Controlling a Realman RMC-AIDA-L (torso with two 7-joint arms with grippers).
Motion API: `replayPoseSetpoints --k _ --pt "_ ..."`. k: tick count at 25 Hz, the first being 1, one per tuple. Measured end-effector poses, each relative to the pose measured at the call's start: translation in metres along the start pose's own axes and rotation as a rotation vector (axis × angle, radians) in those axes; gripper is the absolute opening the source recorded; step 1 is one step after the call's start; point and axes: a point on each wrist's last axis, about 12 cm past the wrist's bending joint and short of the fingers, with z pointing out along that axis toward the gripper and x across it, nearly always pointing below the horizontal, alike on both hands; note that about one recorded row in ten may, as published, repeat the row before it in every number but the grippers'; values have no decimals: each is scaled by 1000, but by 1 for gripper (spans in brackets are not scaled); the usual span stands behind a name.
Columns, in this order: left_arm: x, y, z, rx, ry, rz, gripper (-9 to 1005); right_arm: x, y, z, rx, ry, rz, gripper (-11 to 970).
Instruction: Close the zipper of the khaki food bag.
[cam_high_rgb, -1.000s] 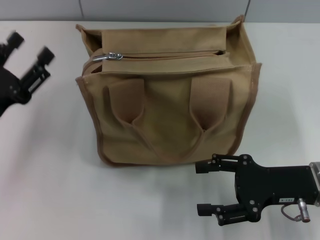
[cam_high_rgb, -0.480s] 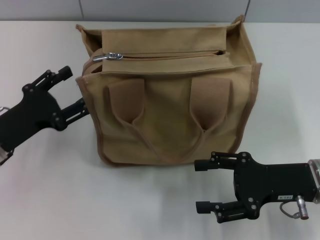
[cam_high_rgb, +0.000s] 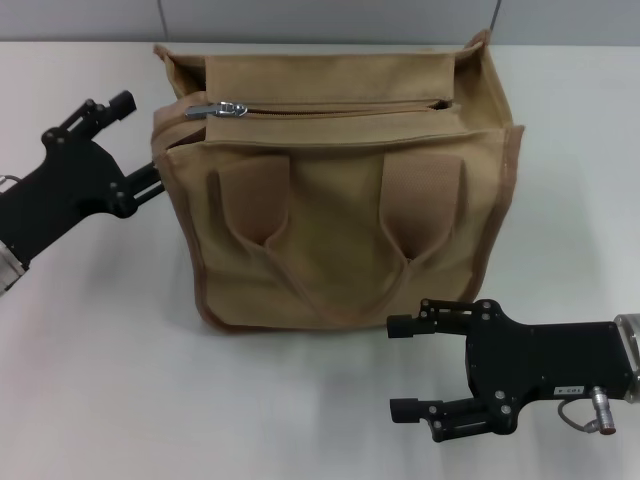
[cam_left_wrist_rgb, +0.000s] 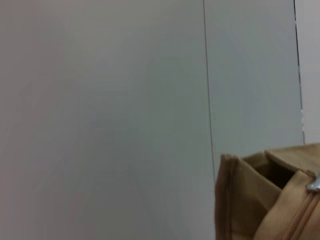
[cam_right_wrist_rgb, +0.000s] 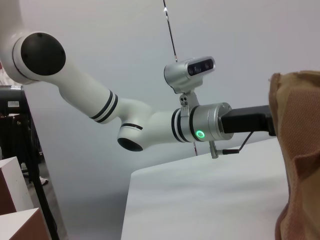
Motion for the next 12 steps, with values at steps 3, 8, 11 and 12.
replayPoseSetpoints --k 3,8,11,12 --pt "-4 -2 -4 -2 -48 19 819 0 0 0 0 0 0 815" --pt "-5 -3 -8 -2 -66 20 819 1 0 0 2 -1 4 815" --pt "-5 -4 -11 -6 -70 26 819 1 1 0 1 -3 4 815" --pt "-5 -4 -11 -6 -73 49 819 1 1 0 1 -3 4 815"
